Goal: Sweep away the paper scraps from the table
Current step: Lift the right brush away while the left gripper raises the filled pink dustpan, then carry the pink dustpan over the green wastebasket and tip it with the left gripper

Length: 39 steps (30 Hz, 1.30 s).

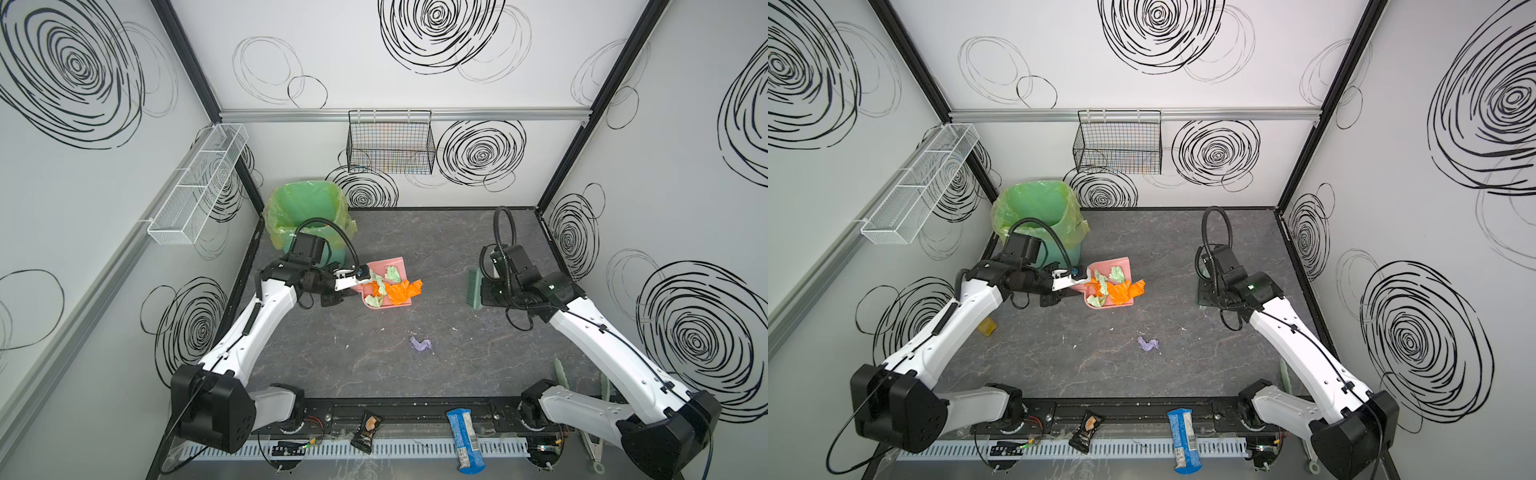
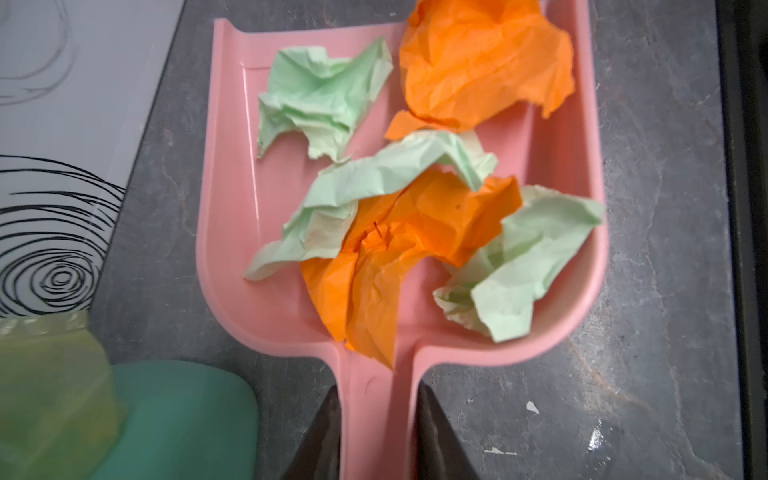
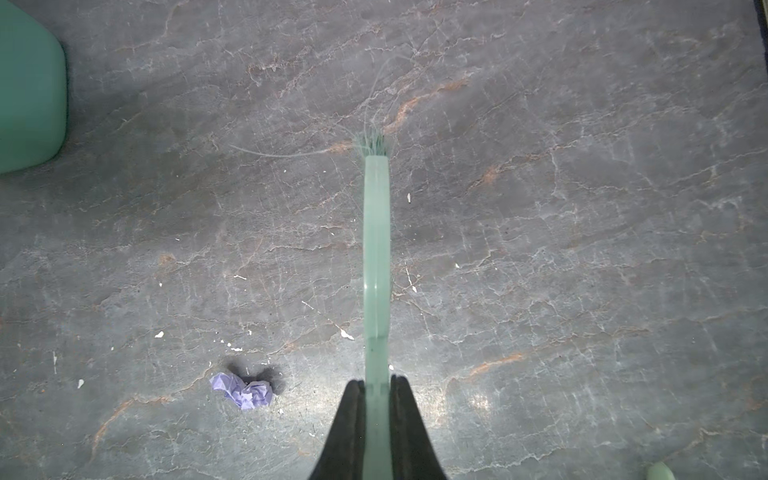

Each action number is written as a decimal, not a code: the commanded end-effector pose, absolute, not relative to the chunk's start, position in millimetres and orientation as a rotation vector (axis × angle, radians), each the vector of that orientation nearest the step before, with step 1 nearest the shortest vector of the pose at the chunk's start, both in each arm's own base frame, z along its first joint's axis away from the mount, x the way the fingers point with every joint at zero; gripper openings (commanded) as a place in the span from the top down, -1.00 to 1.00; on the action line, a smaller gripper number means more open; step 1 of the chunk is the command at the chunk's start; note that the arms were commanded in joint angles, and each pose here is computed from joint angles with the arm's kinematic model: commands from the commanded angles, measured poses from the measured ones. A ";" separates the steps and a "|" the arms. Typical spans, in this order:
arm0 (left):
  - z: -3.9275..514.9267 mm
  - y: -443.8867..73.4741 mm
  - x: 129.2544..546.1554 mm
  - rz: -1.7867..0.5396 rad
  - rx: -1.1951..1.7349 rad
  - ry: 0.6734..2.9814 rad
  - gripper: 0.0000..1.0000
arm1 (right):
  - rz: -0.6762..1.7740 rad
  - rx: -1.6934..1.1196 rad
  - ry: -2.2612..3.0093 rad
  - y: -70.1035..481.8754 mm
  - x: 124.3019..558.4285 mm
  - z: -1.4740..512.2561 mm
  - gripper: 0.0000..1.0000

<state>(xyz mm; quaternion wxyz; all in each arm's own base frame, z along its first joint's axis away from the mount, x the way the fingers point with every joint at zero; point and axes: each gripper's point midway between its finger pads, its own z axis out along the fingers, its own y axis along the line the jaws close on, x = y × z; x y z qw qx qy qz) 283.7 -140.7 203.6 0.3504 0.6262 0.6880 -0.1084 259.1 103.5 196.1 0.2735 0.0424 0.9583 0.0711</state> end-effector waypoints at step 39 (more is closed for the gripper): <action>342.5 87.2 410.8 0.147 1.333 1.971 1.00 | 0.300 0.062 2.563 116.2 258.3 169.9 1.00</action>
